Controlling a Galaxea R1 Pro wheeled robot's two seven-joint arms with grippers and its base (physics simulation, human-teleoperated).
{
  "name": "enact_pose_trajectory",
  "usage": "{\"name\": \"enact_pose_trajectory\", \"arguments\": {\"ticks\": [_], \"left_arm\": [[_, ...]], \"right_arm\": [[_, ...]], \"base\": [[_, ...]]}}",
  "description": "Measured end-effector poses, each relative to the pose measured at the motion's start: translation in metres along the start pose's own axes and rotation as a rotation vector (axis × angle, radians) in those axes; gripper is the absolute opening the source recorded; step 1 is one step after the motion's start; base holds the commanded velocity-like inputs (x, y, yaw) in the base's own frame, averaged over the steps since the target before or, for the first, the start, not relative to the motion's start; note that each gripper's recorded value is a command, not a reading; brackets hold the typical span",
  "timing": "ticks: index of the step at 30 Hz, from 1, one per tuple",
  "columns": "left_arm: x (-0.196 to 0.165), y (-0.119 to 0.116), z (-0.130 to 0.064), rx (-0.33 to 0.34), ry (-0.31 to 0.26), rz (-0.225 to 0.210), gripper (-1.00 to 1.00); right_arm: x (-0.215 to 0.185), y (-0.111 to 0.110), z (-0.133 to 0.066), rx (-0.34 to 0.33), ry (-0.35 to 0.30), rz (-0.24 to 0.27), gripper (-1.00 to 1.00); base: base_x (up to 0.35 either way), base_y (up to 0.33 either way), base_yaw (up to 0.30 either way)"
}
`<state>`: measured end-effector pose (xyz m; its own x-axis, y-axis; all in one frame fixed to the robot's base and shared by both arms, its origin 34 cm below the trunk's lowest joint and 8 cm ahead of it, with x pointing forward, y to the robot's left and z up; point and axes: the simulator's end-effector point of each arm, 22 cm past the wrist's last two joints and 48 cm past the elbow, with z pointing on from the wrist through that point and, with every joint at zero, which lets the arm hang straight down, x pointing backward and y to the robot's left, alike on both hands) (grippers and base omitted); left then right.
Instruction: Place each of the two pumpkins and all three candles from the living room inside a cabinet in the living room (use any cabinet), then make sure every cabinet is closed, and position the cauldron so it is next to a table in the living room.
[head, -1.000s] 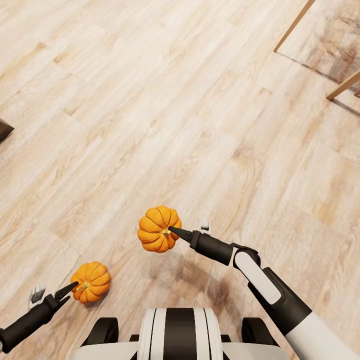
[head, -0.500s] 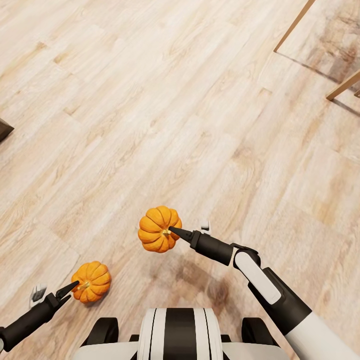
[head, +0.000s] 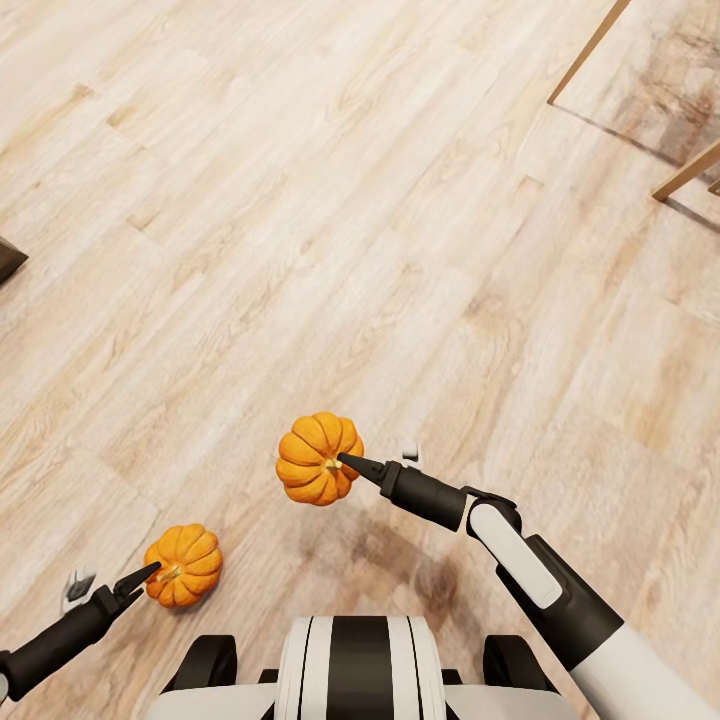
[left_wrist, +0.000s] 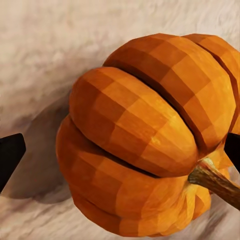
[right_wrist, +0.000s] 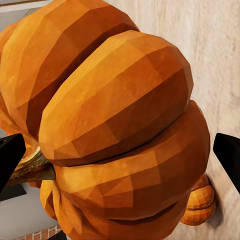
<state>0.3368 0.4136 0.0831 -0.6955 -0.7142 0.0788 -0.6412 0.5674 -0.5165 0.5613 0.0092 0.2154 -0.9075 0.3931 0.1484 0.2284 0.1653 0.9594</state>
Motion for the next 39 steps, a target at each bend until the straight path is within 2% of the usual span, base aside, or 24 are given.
{"name": "enact_pose_trajectory", "arguments": {"ticks": [2, 4, 8, 19, 20, 39], "left_arm": [[-0.001, -0.001, 0.001, -0.002, 0.000, 0.003, 1.00], [0.009, -0.002, 0.005, -0.009, 0.034, 0.028, 1.00], [0.023, -0.017, 0.012, 0.036, 0.081, 0.045, 1.00], [0.026, -0.021, 0.014, 0.045, 0.093, 0.056, 1.00], [0.026, -0.021, 0.015, 0.045, 0.094, 0.057, -1.00], [0.026, -0.021, 0.015, 0.046, 0.094, 0.057, -1.00]], "right_arm": [[0.000, 0.000, 0.000, 0.000, 0.000, 0.000, -1.00], [0.000, 0.000, 0.000, 0.001, 0.000, 0.000, -1.00], [0.000, 0.000, 0.000, 0.001, 0.000, 0.000, -1.00], [0.000, 0.000, 0.000, 0.001, 0.000, 0.000, -1.00], [0.000, 0.000, 0.000, 0.001, 0.000, 0.000, -1.00], [0.000, 0.000, 0.000, 0.001, -0.001, 0.000, -1.00]], "base": [[0.000, 0.000, 0.000], [0.000, 0.000, 0.000], [0.000, 0.000, 0.000], [0.000, 0.000, 0.000], [0.000, 0.000, 0.000], [0.000, 0.000, 0.000]]}}
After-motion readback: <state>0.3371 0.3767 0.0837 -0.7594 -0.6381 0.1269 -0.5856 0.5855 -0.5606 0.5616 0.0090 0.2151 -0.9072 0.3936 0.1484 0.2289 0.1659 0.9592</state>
